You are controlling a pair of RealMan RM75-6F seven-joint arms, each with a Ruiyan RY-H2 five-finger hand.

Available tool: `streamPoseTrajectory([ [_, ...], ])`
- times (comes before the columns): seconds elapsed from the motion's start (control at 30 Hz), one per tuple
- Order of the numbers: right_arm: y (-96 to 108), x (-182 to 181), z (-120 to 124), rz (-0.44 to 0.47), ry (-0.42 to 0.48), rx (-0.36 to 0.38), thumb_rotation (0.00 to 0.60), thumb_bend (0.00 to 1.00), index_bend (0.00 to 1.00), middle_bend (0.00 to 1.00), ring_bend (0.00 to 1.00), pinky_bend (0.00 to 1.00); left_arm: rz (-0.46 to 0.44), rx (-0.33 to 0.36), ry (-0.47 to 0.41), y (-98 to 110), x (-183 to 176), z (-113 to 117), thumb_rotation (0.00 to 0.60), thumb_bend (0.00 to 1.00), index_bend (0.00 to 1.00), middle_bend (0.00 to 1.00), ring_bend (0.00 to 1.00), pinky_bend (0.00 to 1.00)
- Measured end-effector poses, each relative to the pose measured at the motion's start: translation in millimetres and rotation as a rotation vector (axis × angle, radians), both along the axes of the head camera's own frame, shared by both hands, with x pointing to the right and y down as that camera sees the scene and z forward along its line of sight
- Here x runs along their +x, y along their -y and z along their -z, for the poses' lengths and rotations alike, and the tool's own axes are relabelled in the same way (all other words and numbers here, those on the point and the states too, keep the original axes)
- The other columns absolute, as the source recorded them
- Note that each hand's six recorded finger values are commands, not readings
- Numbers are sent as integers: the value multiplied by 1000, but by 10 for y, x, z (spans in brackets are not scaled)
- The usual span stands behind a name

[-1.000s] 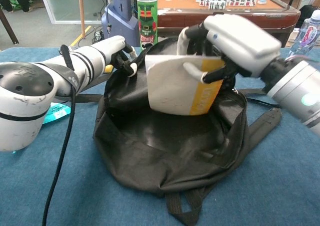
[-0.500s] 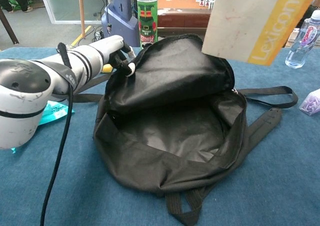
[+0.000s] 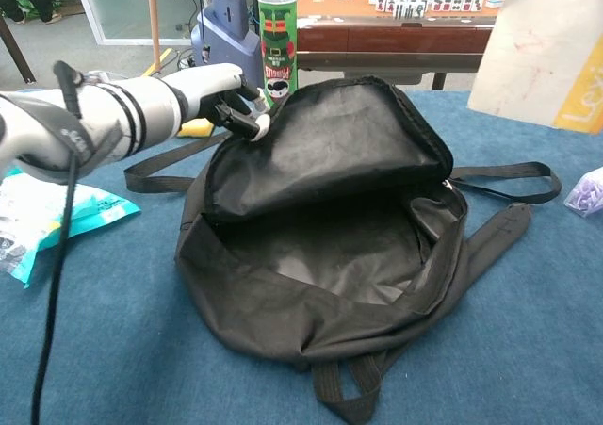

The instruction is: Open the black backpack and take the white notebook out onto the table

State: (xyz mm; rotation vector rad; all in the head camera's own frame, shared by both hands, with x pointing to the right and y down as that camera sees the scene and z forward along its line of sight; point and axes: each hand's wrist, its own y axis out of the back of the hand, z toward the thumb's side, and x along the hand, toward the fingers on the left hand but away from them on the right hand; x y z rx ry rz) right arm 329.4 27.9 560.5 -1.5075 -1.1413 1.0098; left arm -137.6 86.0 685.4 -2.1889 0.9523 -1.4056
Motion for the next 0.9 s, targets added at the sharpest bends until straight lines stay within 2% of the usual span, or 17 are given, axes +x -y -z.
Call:
streamPoseTrajectory([
  [0.03,2,14,-41,0,-13,-10,600,567,815,639,509,512,-6,0,-3,-7,-4,15,229,389,407,536,464,159],
  [0.07,2,24,-90,2,-28,-22,600,567,814,638,509,512,-18,0,-8,-21,-11,45,146,311,348,501,442,159],
  [0.1,-2,32,-163,8,-51,-41,600,567,814,634,508,512,-28,1,-12,-31,-15,69,66,276,293,465,416,159],
  [0.13,-7,35,-223,14,-70,-57,600,567,814,628,508,512,-38,4,-15,-41,-19,94,12,258,237,424,385,158],
  [0.27,-86,-53,-518,59,-127,-137,600,567,814,611,509,512,-58,18,-54,-67,-25,212,0,235,134,329,302,151],
  [0.4,-218,-279,-752,115,-126,-203,600,542,795,565,483,512,-33,39,-116,-40,-39,316,0,222,106,288,257,147],
  [0.47,-268,-355,-807,133,-121,-230,600,477,711,513,436,507,-10,52,-148,-11,-60,362,0,218,106,283,248,144],
  [0.53,-331,-445,-839,150,-104,-263,600,392,538,409,360,466,7,64,-168,17,-90,393,0,209,106,280,242,140],
  [0.63,-431,-576,-839,175,-65,-321,600,317,271,250,235,369,29,74,-169,60,-176,402,0,207,106,277,239,134],
  [0.7,-497,-663,-793,193,-36,-357,600,293,160,186,177,314,40,70,-163,75,-223,388,0,206,100,275,237,130],
  [0.8,-547,-755,-659,212,-8,-370,600,274,72,129,111,248,59,60,-151,97,-291,361,0,206,95,271,232,126],
  [0.9,-484,-731,-514,194,-18,-325,600,270,50,108,84,220,75,56,-139,124,-359,346,0,206,95,271,232,124],
])
